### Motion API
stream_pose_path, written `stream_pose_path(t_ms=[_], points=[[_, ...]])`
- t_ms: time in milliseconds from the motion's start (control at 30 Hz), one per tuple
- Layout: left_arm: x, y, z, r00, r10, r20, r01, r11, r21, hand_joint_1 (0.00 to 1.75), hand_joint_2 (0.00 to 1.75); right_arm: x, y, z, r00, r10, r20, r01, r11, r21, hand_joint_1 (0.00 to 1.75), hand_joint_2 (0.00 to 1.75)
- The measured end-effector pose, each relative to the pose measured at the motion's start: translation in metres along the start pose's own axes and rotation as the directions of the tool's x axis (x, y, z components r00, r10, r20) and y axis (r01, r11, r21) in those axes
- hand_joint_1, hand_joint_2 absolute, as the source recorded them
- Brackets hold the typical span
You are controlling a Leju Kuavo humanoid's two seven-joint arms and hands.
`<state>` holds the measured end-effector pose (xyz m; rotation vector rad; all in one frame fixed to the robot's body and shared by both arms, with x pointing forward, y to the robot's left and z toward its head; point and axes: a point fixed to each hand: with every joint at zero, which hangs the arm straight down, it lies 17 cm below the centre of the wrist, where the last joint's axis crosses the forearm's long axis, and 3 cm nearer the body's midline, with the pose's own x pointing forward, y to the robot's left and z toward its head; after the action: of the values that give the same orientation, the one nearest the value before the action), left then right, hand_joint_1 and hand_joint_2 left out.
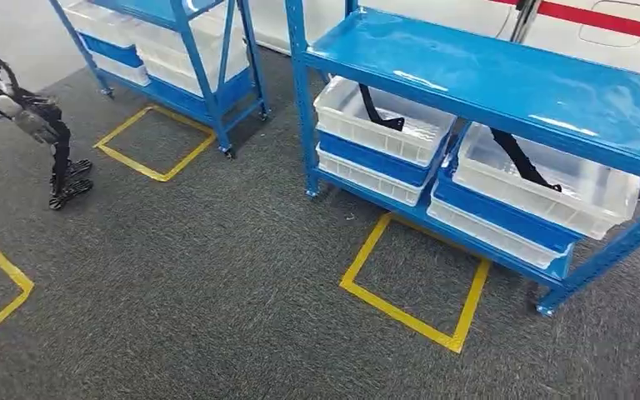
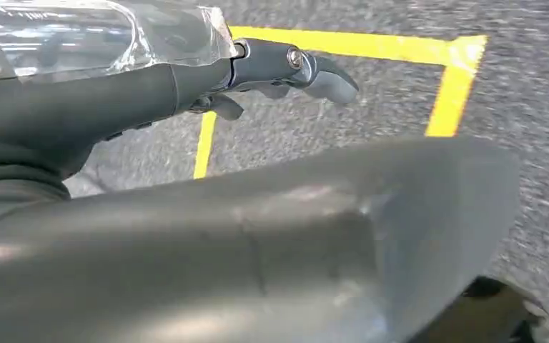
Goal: Take the parts from the cabinet and place them on the table.
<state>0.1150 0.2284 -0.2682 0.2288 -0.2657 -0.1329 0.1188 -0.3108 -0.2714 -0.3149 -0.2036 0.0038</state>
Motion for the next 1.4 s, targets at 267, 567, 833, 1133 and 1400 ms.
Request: stream_pose_path(t_ms=[267, 567, 833, 1133, 1400], points=[[-0.003, -0.002, 0.001, 1.0, -0.001, -0.003, 0.001, 1.0, -0.004, 0.0, 0.0, -0.005, -0.004, -0.001, 1.0, 0.001, -0.006, -0.001, 1.0, -0.007, 0.0, 0.0], [0.003, -0.001, 0.0, 1.0, 0.001, 0.01, -0.001, 1.0, -0.003, 0.0, 0.0, -0.007, -0.005, -0.001, 1.0, -0.004, -0.011, 0.004, 1.0, -0.009, 0.0, 0.0], [-0.001, -0.002, 0.001, 1.0, 0.0, 0.006, 0.0, 1.0, -0.004, 0.0, 0.0, -0.002, -0.006, -0.002, 1.0, -0.009, -0.006, 0.009, 1.0, -0.011, 0.0, 0.0], [0.005, 0.0, 0.0, 1.0, 0.001, 0.009, -0.001, 1.0, -0.002, 0.0, 0.0, -0.01, -0.008, -0.001, 0.999, 0.018, -0.032, -0.019, 0.999, -0.032, 0.0, 1.75], [-0.004, -0.003, 0.001, 1.0, -0.007, -0.006, 0.007, 1.0, -0.006, 0.0, 0.0, -0.006, -0.012, -0.002, 0.998, 0.044, -0.034, -0.046, 0.998, -0.052, 0.0, 1.75]])
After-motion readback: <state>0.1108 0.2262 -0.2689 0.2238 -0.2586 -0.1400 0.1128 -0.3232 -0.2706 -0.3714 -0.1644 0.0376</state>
